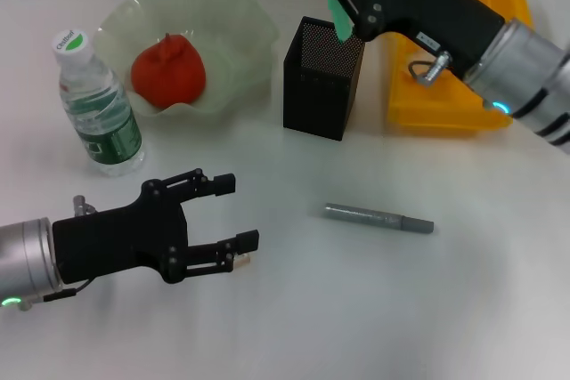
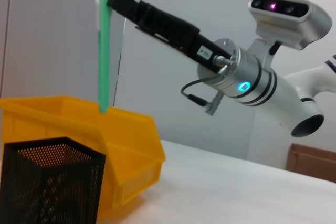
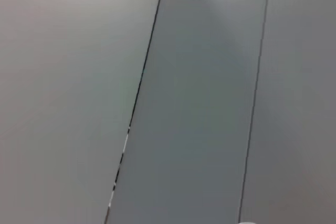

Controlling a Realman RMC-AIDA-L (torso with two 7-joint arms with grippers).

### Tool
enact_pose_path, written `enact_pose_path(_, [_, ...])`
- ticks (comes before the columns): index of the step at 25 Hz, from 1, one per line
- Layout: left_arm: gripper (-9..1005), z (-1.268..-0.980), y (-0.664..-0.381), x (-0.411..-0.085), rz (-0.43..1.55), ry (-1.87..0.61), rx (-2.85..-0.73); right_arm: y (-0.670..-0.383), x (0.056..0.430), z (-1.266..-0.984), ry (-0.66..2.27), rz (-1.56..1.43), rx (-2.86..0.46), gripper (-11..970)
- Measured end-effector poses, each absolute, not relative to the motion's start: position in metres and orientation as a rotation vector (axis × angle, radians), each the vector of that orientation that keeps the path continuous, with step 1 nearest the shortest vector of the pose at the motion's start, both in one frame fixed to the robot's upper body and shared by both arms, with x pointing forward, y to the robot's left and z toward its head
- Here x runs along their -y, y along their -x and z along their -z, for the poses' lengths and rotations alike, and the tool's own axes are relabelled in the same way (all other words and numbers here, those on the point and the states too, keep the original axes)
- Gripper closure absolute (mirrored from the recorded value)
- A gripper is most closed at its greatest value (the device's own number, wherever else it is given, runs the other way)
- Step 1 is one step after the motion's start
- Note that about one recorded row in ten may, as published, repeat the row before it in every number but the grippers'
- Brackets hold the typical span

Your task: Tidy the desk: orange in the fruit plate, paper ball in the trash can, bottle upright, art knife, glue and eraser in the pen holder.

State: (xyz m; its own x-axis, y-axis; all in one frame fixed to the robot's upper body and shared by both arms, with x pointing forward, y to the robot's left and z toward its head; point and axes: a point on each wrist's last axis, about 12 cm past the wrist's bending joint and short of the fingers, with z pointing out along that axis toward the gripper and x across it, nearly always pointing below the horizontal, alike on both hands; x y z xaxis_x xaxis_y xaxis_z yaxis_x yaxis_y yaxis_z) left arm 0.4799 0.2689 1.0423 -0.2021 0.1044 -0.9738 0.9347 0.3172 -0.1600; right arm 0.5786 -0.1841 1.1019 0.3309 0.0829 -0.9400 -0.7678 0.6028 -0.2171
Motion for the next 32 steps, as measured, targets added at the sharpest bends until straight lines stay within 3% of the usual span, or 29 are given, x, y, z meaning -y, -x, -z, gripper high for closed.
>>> enact_pose_path(14, [188,-1.044,-0.483,-0.264,1.074,-0.916,-1.569,-0.61,0.159,-1.103,0.868,-0.501,-1.209,777])
enact_pose_path(32, [187,-1.046,-0.485,-0.264,1.085,-0.873,-1.569,-0.617,0.152,-1.091,0.736,-0.516,-1.383,773])
